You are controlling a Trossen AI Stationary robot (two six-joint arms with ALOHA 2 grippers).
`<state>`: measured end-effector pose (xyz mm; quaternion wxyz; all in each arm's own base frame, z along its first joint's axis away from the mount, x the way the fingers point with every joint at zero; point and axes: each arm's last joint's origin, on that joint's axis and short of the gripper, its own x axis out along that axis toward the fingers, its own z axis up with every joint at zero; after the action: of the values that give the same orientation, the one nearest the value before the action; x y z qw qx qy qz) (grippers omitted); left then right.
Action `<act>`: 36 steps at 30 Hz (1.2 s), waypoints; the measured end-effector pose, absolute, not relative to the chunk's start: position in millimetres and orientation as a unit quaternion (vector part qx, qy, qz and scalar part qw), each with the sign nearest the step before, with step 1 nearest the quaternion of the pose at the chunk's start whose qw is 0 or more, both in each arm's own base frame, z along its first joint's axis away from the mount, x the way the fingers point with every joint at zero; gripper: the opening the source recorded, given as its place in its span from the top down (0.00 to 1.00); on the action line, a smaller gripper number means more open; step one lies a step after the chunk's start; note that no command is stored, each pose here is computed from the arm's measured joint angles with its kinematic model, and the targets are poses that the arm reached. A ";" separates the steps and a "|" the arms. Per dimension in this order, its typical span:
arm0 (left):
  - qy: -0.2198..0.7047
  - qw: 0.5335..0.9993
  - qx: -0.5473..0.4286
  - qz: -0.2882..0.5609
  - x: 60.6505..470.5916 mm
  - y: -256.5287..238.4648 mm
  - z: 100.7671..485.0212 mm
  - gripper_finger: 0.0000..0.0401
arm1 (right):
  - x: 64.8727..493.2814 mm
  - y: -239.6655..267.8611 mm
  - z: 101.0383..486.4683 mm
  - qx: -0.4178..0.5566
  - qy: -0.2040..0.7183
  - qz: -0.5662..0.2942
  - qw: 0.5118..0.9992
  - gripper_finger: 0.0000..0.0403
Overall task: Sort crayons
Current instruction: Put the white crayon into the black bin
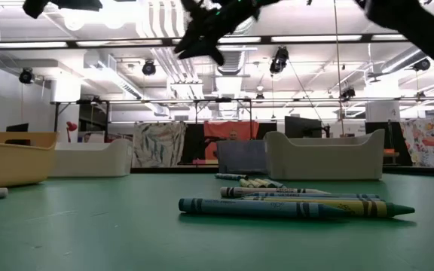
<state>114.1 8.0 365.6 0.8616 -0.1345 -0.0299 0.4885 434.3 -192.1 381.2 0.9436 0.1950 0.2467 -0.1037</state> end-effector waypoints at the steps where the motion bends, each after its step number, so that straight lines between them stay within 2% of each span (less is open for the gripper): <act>1: -0.030 0.859 -0.135 0.493 117.9 8.7 365.2 0.91 | 426.9 -190.2 384.6 0.201 0.263 -0.110 0.937 0.81; 6: 0.004 0.857 -0.122 0.501 140.3 16.0 356.6 0.91 | 398.0 -183.1 391.2 0.219 0.339 -0.126 0.906 0.84; 12: 0.048 0.871 -0.142 0.469 166.7 36.3 345.9 0.91 | 376.5 -177.9 399.9 0.233 0.376 -0.142 0.885 0.87; 21: 0.124 0.887 -0.142 0.422 171.1 74.1 334.9 0.91 | 338.7 -175.3 405.5 0.309 0.447 -0.182 0.820 0.90; 29: 0.172 0.895 -0.074 0.404 170.8 92.7 333.4 0.91 | 338.2 -124.7 409.0 0.381 0.501 -0.143 0.764 0.91; 36: 0.179 0.928 -0.027 0.326 180.7 95.8 348.3 0.91 | 350.4 -66.7 413.4 0.454 0.520 -0.096 0.716 0.91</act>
<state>180.7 95.8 348.3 0.9278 -0.0273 0.1794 0.3258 350.4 -66.7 413.4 0.7165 0.4545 0.5205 -0.0964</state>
